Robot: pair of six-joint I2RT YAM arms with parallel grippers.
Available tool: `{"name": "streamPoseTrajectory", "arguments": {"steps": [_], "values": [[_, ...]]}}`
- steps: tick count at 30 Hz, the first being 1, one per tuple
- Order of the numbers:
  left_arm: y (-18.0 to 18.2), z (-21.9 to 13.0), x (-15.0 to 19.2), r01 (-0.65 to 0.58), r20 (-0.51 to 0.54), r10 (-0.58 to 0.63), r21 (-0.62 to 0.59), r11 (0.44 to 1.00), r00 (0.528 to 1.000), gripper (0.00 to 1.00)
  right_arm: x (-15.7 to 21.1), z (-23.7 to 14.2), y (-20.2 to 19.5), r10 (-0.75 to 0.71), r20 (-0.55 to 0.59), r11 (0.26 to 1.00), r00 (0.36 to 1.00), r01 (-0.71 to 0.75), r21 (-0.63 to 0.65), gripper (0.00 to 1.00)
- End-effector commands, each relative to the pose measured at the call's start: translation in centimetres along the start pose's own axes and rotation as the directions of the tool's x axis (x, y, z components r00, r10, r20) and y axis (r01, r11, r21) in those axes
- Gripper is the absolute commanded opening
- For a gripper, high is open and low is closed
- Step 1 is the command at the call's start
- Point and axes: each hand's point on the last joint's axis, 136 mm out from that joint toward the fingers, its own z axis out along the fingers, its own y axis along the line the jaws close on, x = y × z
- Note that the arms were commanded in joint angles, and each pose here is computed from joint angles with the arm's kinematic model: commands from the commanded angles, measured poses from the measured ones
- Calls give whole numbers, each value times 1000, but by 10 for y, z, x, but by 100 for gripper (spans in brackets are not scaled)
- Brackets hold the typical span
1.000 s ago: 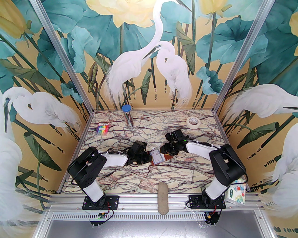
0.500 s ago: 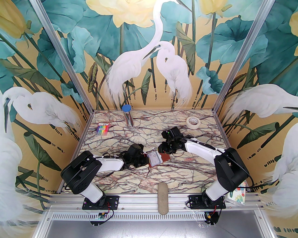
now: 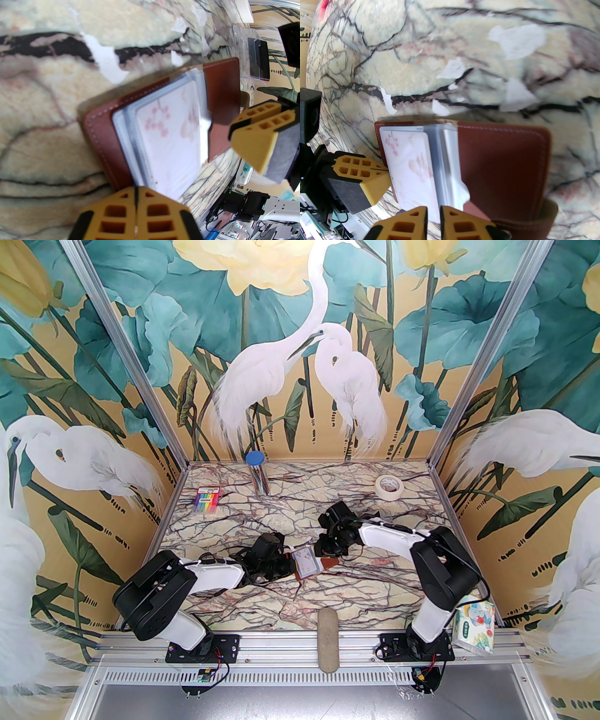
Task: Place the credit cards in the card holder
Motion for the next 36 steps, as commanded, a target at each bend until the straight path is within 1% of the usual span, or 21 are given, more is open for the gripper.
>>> {"name": "streamPoseTrajectory", "arguments": {"steps": [1, 8, 18, 22, 32, 36], "values": [[28, -1, 8, 48, -16, -50, -83, 995, 999, 7, -1, 9, 6, -23, -28, 999, 999, 22, -44, 19], [31, -2, 6, 61, -14, -62, -82, 995, 998, 7, 2, 23, 8, -17, -59, 996, 998, 11, -90, 15], [34, -1, 7, 65, -18, -67, -84, 994, 998, 7, 9, 35, -5, -5, -89, 999, 996, 1, -51, 8], [34, -2, 7, 63, -20, -65, -86, 994, 998, 7, 11, 37, -7, 0, -84, 998, 996, -4, -59, 8], [32, -4, 5, 62, -16, -64, -85, 994, 998, 7, 19, 48, -24, 18, -102, 999, 995, -21, -27, 4], [26, -8, 3, 58, -11, -59, -77, 995, 998, 9, 22, 53, -27, 27, -108, 999, 994, -30, -31, 3]]}}
